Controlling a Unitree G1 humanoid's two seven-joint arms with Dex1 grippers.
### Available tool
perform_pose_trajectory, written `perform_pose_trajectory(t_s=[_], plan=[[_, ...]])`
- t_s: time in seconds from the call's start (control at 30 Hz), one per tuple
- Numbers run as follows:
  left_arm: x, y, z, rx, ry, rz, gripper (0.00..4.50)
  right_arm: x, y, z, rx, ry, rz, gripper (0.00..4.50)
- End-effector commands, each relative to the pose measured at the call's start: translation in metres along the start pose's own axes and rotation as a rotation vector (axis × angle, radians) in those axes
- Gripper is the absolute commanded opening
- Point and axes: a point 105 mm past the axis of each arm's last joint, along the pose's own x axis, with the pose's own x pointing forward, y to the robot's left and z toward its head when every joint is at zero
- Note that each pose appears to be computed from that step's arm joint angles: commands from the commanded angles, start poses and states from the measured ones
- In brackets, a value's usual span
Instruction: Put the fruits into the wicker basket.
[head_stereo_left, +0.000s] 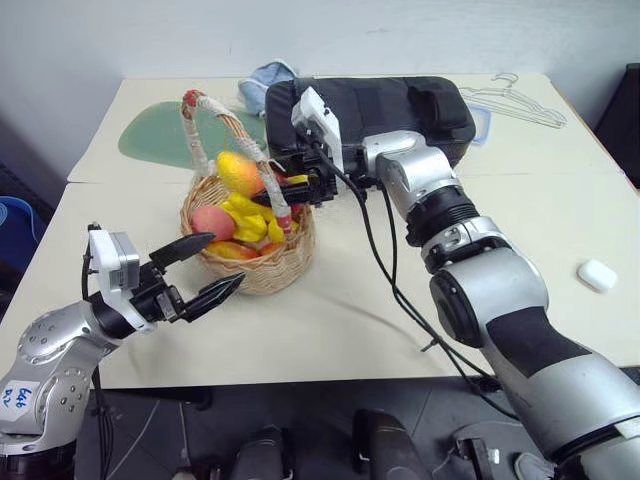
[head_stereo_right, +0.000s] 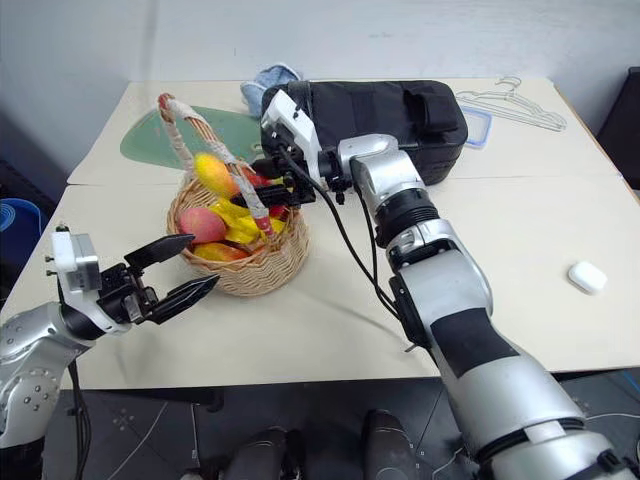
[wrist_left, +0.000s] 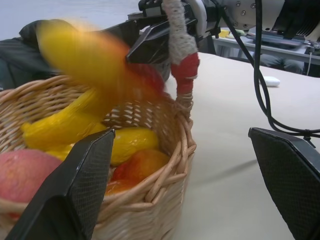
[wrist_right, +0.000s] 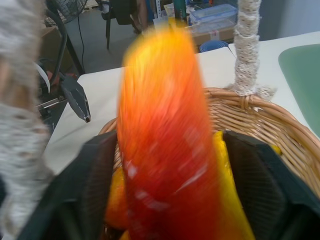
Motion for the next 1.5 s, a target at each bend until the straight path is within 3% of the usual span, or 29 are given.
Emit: perform_pose_trajectory(t_s=[0.03,0.2,0.4,0.5,0.67,0.77,0.9,1.27,1.37,1.5], plan=[[-0.005,-0.002,0.009,0.049,-0.024,0.014,4.50,-0.015,-0.007,0.015,-0.103,-0.046,-0.050,4.49],[0.000,0.000,0.007,0.048,-0.023,0.001,4.50,-0.043,-0.021,0.027,-0.218,-0.036,-0.153,4.49],[0.005,0.005,0.006,0.059,-0.032,-0.009,4.50,-0.100,-0.039,0.044,-0.285,-0.071,-0.353,4.49],[0.003,0.007,0.005,0.065,-0.034,-0.001,4.50,-0.114,-0.022,0.037,-0.227,-0.137,-0.330,4.49],[-0.006,0.007,0.001,0.068,0.024,-0.011,4.50,-0.098,0.059,0.016,-0.125,-0.293,-0.239,4.49],[-0.010,0.008,0.002,0.068,0.042,-0.017,4.50,-0.081,0.086,0.007,-0.111,-0.324,-0.265,4.49],[-0.011,0.007,0.005,0.063,0.054,-0.025,4.50,-0.058,0.084,0.002,-0.028,-0.352,-0.339,4.49],[-0.012,0.006,0.010,0.069,0.063,-0.006,4.50,-0.005,0.062,-0.020,-0.116,-0.228,-0.440,4.49],[-0.011,0.003,0.011,0.069,0.054,0.000,4.50,0.001,0.066,-0.022,-0.114,-0.223,-0.395,3.85],[-0.011,0.004,0.010,0.068,0.047,0.014,4.50,0.001,0.072,-0.018,-0.124,-0.245,-0.364,2.51]])
